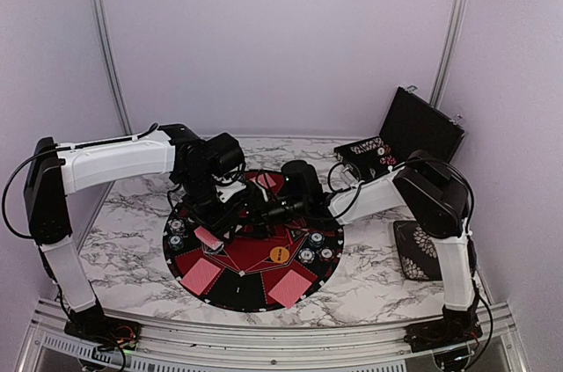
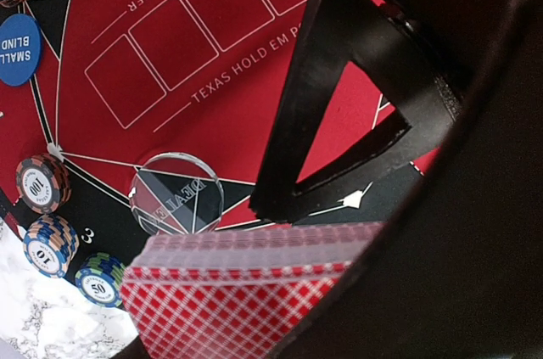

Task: Distribute texas hold em gaming equipment
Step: Pick up the poker card from the face-down deck piles.

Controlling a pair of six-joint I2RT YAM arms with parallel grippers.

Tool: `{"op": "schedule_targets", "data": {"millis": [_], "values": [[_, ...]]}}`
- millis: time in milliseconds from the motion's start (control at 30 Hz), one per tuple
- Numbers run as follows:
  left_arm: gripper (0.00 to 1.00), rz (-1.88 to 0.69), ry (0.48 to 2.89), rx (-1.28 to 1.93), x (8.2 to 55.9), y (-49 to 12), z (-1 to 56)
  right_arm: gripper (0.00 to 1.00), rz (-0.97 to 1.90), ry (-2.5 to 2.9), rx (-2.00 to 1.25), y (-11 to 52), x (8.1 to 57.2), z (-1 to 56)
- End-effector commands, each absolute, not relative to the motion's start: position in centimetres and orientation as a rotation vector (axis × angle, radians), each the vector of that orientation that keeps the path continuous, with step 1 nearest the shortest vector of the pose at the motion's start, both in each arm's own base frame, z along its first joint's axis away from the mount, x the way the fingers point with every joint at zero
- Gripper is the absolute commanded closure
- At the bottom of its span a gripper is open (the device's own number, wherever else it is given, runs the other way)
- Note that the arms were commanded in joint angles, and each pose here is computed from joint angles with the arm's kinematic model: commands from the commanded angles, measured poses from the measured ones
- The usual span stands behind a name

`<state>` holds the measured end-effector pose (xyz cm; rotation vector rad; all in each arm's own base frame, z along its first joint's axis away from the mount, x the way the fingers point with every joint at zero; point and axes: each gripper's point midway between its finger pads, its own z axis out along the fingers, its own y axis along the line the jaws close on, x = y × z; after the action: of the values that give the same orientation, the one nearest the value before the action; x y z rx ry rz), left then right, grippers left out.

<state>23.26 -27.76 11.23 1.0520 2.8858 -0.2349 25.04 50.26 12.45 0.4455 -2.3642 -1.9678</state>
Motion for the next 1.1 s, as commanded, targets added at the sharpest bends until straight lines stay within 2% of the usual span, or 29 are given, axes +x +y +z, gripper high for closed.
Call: {"op": "schedule_targets", "data": {"millis": [0, 433, 1067], "values": [[0.54, -0.274, 2.838, 1.066, 23.0, -28.0, 13.5, 0.47, -1.977, -2.406, 0.428, 50.1, 26.0, 11.9], [0.54, -0.274, 2.831, 1.069, 23.2, -28.1, 13.7, 0.5, -1.949, -2.48, 0.389, 48.5, 27.1, 11.2], [0.54, -0.256, 2.84, 1.069, 23.2, -27.9, 13.3, 0.51, -2.011, -2.482, 0.425, 48.1, 27.0, 14.0]]}}
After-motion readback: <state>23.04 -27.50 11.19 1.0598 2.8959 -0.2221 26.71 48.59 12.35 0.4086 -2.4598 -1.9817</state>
